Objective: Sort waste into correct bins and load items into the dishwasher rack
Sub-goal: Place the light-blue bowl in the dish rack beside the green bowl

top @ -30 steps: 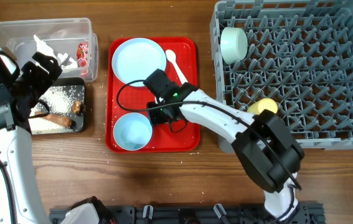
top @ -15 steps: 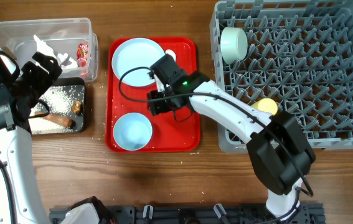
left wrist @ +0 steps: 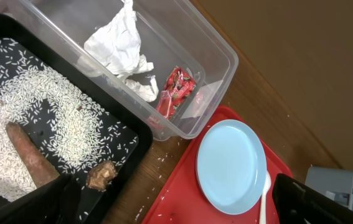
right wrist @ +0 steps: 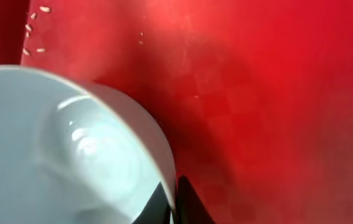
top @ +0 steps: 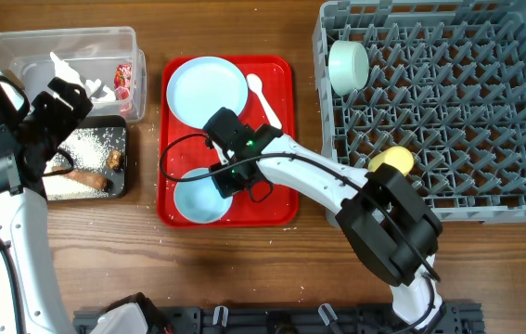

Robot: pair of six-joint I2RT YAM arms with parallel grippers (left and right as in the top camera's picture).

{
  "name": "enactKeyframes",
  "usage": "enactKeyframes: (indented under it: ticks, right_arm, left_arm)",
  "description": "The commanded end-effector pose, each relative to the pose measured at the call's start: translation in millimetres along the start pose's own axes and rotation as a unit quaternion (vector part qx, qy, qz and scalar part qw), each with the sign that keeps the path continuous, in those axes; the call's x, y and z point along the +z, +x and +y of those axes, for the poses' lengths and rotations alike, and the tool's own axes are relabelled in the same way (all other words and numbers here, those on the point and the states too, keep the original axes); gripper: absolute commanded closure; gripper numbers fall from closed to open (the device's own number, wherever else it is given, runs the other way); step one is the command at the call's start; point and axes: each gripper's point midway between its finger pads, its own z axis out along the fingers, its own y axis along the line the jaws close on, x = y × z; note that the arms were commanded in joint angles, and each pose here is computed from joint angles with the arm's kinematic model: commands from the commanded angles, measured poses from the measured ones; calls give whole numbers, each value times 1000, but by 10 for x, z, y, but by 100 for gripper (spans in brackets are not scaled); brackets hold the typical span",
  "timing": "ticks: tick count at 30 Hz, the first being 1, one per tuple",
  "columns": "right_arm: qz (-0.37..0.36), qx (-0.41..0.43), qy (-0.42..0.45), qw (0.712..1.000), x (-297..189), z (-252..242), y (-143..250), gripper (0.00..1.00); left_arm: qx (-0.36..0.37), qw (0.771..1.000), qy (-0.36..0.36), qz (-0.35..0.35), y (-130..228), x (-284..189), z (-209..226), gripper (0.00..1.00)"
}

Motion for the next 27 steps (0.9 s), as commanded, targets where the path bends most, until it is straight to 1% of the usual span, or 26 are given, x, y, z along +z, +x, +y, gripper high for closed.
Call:
enactKeyframes:
  ticks: [1, 3, 5, 6, 8, 9, 10, 12, 13, 14, 15, 17, 20, 22, 27]
  right_arm:
    - [-15, 9, 6, 1000, -130, -42, -133, 96]
    - [-39, 17, 9, 999, -383, -82, -263, 96]
    - [-85, 30, 37, 995, -815, -225, -427, 96]
    - [-122, 53, 71, 989, -1150, -389, -503, 96]
    - [-171, 75, 128, 974, -1590, -655, -555, 96]
    - [-215, 96, 192, 953, -2019, -935, -546, 96]
    - [-240, 109, 239, 935, -2279, -1117, -519, 96]
    - [-289, 141, 368, 873, -2912, -1547, -370, 96]
    - [-303, 155, 444, 829, -3234, -1758, -252, 96]
    - [-302, 156, 485, 806, -3369, -1859, -191, 96]
    - [-293, 150, 521, 787, -3460, -1940, -140, 96]
    - [-260, 127, 571, 768, -3502, -2060, -65, 96]
    - [-166, 70, 649, 739, -3414, -2278, 103, 96]
    - [-119, 43, 685, 717, -3346, -2376, 195, 96]
    - [-59, 8, 705, 706, -3055, -2494, 256, 96]
  left_arm:
    - [10, 1000, 10, -1, -22, -17, -54, 0]
    - [10, 1000, 10, -1, -22, -17, -54, 0]
    - [10, 1000, 10, -1, -22, -17, -54, 0]
    - [10, 1000, 10, -1, -22, -17, -54, 0]
    - [10, 1000, 10, -1, -22, -17, -54, 0]
    - [10, 1000, 10, -1, -22, -17, -54, 0]
    - [10, 1000, 10, -1, -22, -17, -54, 0]
    - [10, 1000, 10, -1, -22, -17, -54, 0]
    - [10, 1000, 10, -1, -22, -17, -54, 0]
    - [10, 1000, 10, -1, -22, -17, -54, 0]
    - [10, 1000, 10, -1, -22, -17, -54, 0]
    - [10, 1000, 10, -1, -22, -17, -54, 0]
    - [10, 1000, 10, -1, -22, -17, -54, 0]
    - [10, 1000, 10, -1, -22, -17, -54, 0]
    - [10, 1000, 10, -1, -22, -17, -54, 0]
